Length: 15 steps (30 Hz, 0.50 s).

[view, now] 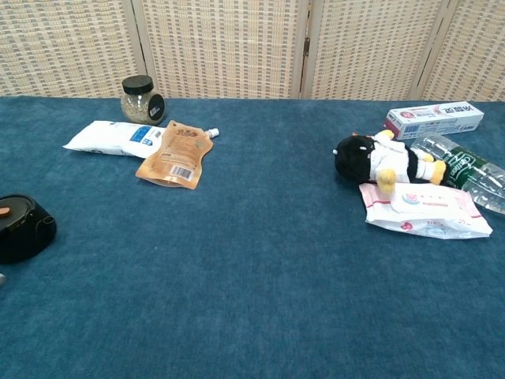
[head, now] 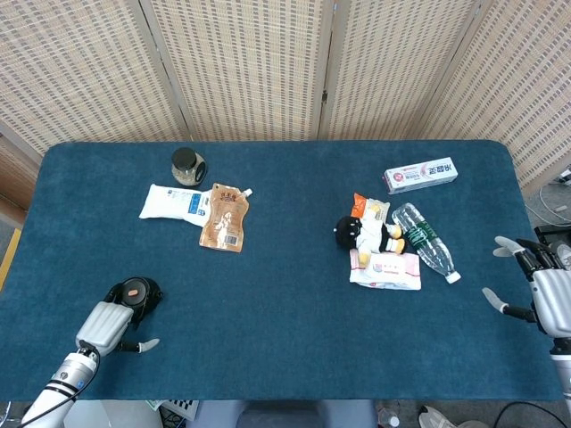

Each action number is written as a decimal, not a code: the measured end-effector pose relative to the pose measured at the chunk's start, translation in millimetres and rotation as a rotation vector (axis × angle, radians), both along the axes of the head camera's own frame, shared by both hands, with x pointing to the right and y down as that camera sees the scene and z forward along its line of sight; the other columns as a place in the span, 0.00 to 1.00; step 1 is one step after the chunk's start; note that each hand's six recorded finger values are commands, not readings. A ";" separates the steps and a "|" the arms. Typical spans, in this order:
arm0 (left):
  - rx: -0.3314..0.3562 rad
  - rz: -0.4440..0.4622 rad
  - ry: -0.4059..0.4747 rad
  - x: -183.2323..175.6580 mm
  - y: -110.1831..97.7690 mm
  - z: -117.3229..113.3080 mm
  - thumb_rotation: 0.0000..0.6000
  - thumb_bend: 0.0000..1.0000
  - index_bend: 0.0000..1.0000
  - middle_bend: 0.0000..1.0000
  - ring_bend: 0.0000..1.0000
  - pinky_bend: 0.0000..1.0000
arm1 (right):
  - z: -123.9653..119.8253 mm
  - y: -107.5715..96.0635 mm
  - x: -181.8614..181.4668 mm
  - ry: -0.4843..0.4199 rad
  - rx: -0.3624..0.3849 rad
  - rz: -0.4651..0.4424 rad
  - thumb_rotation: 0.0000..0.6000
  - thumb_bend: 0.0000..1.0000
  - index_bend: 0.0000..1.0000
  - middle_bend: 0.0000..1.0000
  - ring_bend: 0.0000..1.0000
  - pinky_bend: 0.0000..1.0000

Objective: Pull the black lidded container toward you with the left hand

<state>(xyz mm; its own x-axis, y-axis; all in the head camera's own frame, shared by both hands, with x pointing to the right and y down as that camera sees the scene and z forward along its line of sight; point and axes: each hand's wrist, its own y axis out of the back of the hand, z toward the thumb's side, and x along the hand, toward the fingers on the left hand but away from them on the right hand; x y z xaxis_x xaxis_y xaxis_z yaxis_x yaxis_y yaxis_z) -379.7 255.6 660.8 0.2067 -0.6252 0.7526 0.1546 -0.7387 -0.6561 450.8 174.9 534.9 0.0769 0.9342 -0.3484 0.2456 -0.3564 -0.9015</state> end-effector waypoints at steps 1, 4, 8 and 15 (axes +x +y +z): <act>-0.002 -0.001 0.002 0.6 -0.2 0.0 0.27 0.10 0.65 0.86 0.67 0.00 | -0.1 0.1 0.4 0.000 0.001 0.001 1.00 0.25 0.19 0.33 0.16 0.15; 0.001 -0.004 0.011 2.4 -1.7 -0.5 0.27 0.10 0.70 0.89 0.69 0.00 | 0.1 0.2 1.9 -0.001 0.002 0.004 1.00 0.25 0.19 0.33 0.16 0.15; 0.007 -0.006 0.027 5.7 -5.4 -1.7 0.18 0.10 0.77 0.93 0.72 0.00 | 0.5 0.6 3.5 -0.002 0.004 0.008 1.00 0.25 0.19 0.33 0.16 0.15; 0.034 -0.023 0.070 11.3 -15.3 -5.4 0.00 0.06 0.85 0.96 0.74 0.00 | 1.2 0.8 5.7 -0.004 0.007 0.012 1.00 0.25 0.19 0.33 0.16 0.15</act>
<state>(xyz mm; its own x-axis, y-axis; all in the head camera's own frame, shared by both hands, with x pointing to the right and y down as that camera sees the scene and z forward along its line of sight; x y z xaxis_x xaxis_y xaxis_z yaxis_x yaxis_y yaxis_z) -368.4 240.3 655.4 0.2435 -0.6552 0.7151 0.0902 -0.7188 -0.6893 456.5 175.7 536.1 0.0671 0.9376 -0.3413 0.2534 -0.3468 -0.9030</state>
